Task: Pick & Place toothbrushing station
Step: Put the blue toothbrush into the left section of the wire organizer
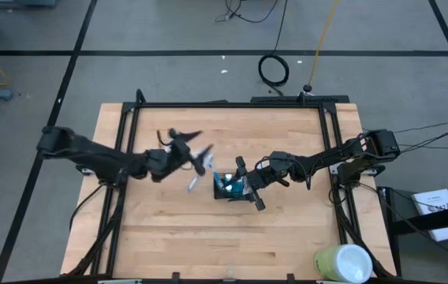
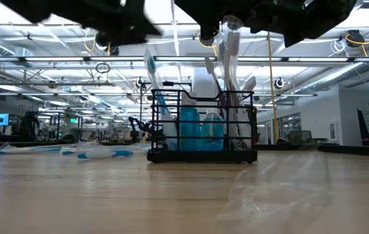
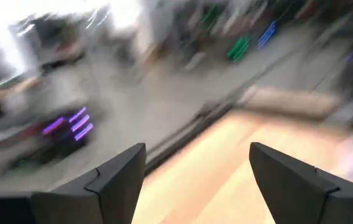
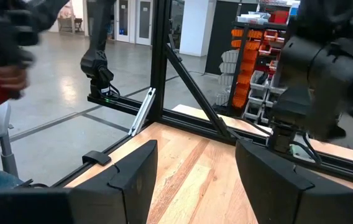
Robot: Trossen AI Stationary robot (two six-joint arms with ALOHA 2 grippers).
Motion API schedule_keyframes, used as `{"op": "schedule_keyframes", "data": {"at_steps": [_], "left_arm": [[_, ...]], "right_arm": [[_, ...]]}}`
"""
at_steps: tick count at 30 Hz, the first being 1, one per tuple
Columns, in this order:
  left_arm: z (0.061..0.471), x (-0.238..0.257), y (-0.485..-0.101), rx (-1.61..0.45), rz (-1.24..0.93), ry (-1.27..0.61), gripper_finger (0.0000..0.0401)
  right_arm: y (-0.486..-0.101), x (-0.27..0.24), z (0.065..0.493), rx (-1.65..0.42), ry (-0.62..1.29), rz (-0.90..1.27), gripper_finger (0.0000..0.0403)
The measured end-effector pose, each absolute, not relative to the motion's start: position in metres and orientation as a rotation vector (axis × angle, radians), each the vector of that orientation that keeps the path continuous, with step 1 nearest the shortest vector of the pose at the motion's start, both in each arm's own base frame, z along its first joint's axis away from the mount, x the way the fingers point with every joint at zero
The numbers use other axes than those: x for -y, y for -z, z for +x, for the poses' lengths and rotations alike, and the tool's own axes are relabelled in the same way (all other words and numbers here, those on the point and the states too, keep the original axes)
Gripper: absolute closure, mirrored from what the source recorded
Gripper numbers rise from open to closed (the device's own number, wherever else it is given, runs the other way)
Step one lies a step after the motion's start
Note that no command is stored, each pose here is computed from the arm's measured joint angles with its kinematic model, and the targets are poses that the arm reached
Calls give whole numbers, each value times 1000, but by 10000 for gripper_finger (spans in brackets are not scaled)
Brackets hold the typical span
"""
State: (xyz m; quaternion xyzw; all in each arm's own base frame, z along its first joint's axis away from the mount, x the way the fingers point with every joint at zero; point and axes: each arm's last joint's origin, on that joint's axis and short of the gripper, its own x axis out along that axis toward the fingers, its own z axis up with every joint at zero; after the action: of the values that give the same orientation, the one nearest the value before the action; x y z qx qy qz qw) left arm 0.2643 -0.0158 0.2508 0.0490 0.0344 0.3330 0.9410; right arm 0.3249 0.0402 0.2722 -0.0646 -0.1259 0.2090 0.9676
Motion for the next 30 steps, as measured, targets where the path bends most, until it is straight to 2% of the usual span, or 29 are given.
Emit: {"op": "schedule_keyframes", "data": {"at_steps": [3,6,9,13,20,30], "left_arm": [[241,7,-252,-309,50,-811,121],[224,-10,-249,-491,-166,-888,128],[212,-27,-235,-658,-278,-986,133],[213,-51,-212,-849,-357,-1001,137],[221,-82,-178,-1074,-421,-956,135],[217,-107,-151,-1231,-497,-978,135]], "right_arm": [[-272,-40,325,255,-422,-131,192],[-272,-40,325,255,-422,-131,192],[-272,-40,325,255,-422,-131,192],[-272,-40,325,255,-422,-131,192],[-272,-40,325,255,-422,-131,192],[-272,-40,325,255,-422,-131,192]]}}
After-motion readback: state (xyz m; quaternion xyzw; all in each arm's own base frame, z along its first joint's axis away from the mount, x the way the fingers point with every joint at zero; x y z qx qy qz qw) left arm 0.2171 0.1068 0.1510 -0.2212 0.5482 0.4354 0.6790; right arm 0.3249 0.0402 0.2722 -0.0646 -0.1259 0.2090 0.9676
